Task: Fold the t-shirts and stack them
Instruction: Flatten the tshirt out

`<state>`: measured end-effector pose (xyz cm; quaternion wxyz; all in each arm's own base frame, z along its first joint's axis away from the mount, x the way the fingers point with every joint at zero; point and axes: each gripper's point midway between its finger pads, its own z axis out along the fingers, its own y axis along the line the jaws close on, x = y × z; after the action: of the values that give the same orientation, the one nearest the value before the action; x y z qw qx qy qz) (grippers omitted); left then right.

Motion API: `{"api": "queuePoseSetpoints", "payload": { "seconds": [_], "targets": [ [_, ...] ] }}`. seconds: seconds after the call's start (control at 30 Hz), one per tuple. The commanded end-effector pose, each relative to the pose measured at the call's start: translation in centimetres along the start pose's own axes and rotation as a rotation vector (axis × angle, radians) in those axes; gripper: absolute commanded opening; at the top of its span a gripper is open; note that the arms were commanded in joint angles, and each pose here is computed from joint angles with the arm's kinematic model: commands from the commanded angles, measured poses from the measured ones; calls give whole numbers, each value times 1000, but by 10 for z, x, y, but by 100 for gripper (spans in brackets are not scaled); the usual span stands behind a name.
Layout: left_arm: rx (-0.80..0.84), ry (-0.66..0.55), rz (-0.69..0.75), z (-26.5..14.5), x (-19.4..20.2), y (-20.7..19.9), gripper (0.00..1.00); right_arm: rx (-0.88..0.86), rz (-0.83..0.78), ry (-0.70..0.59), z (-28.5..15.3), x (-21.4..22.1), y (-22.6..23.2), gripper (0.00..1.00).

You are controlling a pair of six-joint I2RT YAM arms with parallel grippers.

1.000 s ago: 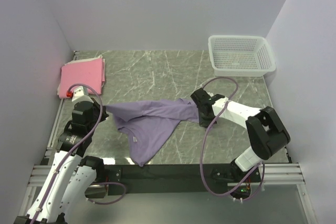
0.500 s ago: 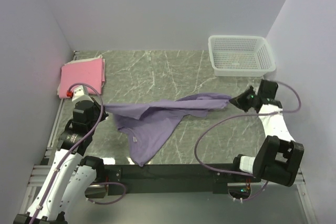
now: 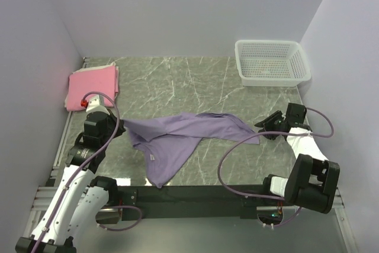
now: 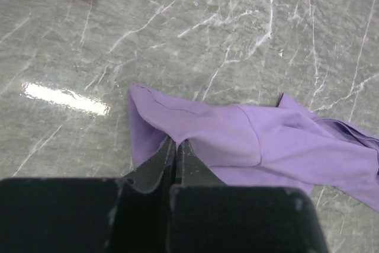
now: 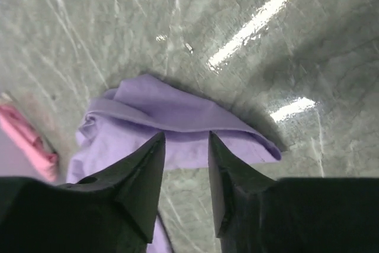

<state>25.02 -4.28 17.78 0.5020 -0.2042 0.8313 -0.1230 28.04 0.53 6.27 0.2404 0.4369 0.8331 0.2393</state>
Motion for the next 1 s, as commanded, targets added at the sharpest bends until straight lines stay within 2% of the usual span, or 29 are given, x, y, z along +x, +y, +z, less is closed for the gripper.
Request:
{"api": "queuePoseSetpoints", "payload": {
  "seconds": [0.0,0.07,0.17,0.33,0.5,0.97],
  "targets": [
    [45,-17,17,3,-6,-9,1,90,-116,-89,-2,-8,-11,46],
    [49,-16,17,2,-5,-9,1,109,-147,-92,-3,-4,-12,53],
    [46,-21,16,2,-6,-8,1,164,-181,-112,-6,-2,-20,55],
    [46,-20,16,2,-6,-8,1,272,-212,-144,-11,1,-44,55],
    [47,-19,16,2,-6,-8,1,277,-178,-60,-4,23,-57,53],
    [41,-16,17,2,-4,-7,1,299,-201,-40,10,34,-68,52]
  ]
}}
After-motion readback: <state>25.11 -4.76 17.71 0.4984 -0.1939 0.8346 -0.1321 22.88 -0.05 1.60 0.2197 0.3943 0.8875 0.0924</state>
